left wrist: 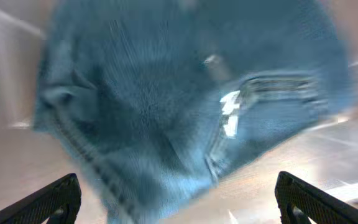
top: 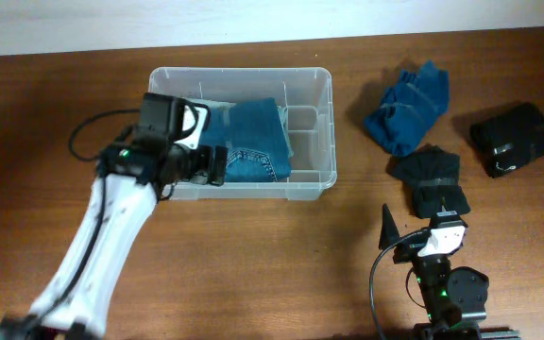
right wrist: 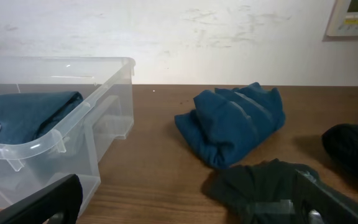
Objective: Pack container
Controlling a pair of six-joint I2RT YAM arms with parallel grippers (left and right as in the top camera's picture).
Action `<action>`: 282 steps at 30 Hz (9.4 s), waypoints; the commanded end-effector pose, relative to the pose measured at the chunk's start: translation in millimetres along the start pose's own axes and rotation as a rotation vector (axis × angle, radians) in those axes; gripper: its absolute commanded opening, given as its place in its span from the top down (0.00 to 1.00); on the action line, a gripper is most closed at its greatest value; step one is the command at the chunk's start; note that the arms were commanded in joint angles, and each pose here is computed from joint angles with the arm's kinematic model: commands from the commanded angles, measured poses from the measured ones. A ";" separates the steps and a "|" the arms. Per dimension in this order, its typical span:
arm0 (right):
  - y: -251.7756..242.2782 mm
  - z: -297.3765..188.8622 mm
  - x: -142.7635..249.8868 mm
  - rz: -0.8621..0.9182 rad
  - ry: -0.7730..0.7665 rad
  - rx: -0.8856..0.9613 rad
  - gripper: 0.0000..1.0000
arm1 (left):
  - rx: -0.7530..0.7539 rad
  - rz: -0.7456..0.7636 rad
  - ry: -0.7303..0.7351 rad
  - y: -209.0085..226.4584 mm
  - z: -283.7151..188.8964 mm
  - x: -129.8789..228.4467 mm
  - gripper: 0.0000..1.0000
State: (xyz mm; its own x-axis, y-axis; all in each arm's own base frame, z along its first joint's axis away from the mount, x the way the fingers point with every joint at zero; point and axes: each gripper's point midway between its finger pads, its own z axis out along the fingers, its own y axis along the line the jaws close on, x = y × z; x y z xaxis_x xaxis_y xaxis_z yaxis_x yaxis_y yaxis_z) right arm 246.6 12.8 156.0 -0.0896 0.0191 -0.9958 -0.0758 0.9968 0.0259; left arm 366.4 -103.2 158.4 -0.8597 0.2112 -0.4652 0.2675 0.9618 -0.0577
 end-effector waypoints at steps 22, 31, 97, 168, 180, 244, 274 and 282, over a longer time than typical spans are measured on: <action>9.1 0.0 1.1 0.208 0.002 -0.056 0.02 | -0.194 -0.118 0.130 79.4 46.3 -16.0 0.01; 25.8 -10.1 -35.5 0.262 -0.009 -0.149 0.02 | -0.055 -0.121 0.020 55.3 1.7 -63.6 0.01; -52.0 214.1 27.5 0.252 1.053 0.169 0.96 | -0.606 -0.509 -0.410 191.0 -219.2 -58.8 0.01; 190.3 177.0 55.2 -0.054 1.288 -0.216 0.96 | -0.534 -0.497 -0.328 188.4 -183.8 -60.9 0.01; 193.3 170.4 114.2 -0.023 1.296 -0.260 0.96 | -0.534 -0.497 -0.326 188.7 -182.7 -60.9 0.01; 181.1 190.0 -69.0 -0.042 1.153 -0.258 0.36 | -0.533 -0.497 -0.312 188.2 -181.0 -58.6 0.01; -250.1 102.5 20.6 0.893 1.240 0.574 0.13 | -0.488 -0.491 -0.300 188.4 -160.6 -67.9 0.00; -269.7 106.9 56.6 0.940 1.171 0.582 0.13 | -0.480 -0.490 -0.285 188.9 -153.3 -68.1 0.01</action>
State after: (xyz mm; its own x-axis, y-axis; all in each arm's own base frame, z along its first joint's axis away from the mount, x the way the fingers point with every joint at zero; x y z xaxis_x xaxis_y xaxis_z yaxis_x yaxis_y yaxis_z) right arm 360.4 -256.4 95.1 -0.5818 0.8121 -0.0446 0.7902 0.5774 0.2056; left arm 404.2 90.9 316.1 -0.6703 -0.2417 -0.7016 -0.3918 0.9182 0.0581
